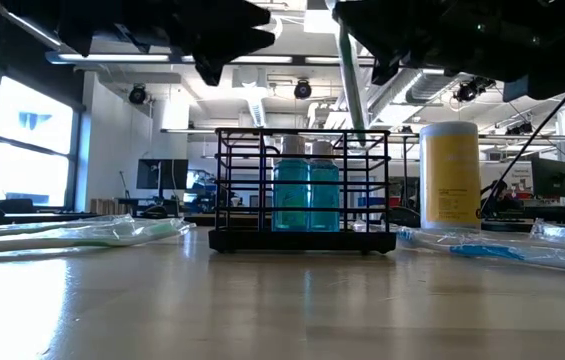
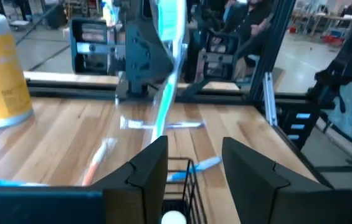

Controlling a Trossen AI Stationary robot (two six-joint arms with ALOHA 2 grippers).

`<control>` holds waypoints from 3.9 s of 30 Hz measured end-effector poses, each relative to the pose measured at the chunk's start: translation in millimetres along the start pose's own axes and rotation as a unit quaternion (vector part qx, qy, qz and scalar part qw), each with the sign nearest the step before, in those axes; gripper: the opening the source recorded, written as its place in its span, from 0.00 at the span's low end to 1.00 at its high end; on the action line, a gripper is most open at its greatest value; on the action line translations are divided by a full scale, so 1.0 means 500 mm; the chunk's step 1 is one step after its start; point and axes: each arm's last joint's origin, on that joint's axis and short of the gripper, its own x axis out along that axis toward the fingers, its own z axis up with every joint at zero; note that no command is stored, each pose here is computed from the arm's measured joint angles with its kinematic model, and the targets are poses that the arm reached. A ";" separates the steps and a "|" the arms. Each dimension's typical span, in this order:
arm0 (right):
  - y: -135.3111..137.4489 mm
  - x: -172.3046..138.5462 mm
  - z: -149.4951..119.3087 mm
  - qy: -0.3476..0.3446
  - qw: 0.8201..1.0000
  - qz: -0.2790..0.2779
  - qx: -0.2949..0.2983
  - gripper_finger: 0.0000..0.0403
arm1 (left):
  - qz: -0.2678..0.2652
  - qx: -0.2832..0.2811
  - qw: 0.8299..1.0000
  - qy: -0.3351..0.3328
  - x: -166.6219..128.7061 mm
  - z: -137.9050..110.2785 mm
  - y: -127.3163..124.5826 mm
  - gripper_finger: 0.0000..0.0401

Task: Pick & Place toothbrushing station
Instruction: Put the green toothbrush into the wire organizer

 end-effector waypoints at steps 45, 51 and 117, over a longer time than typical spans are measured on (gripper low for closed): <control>-0.009 0.006 -0.077 0.055 0.998 -0.004 0.020 0.07 | 0.010 0.012 0.999 -0.033 0.005 0.007 0.000 0.37; -0.010 0.004 -0.088 0.084 0.996 -0.007 0.019 0.07 | 0.011 0.012 0.999 -0.033 0.005 0.007 0.000 0.37; 0.094 -0.031 -0.007 0.137 0.976 -0.107 -0.132 0.28 | 0.041 0.030 0.999 0.016 -0.003 -0.003 0.005 0.37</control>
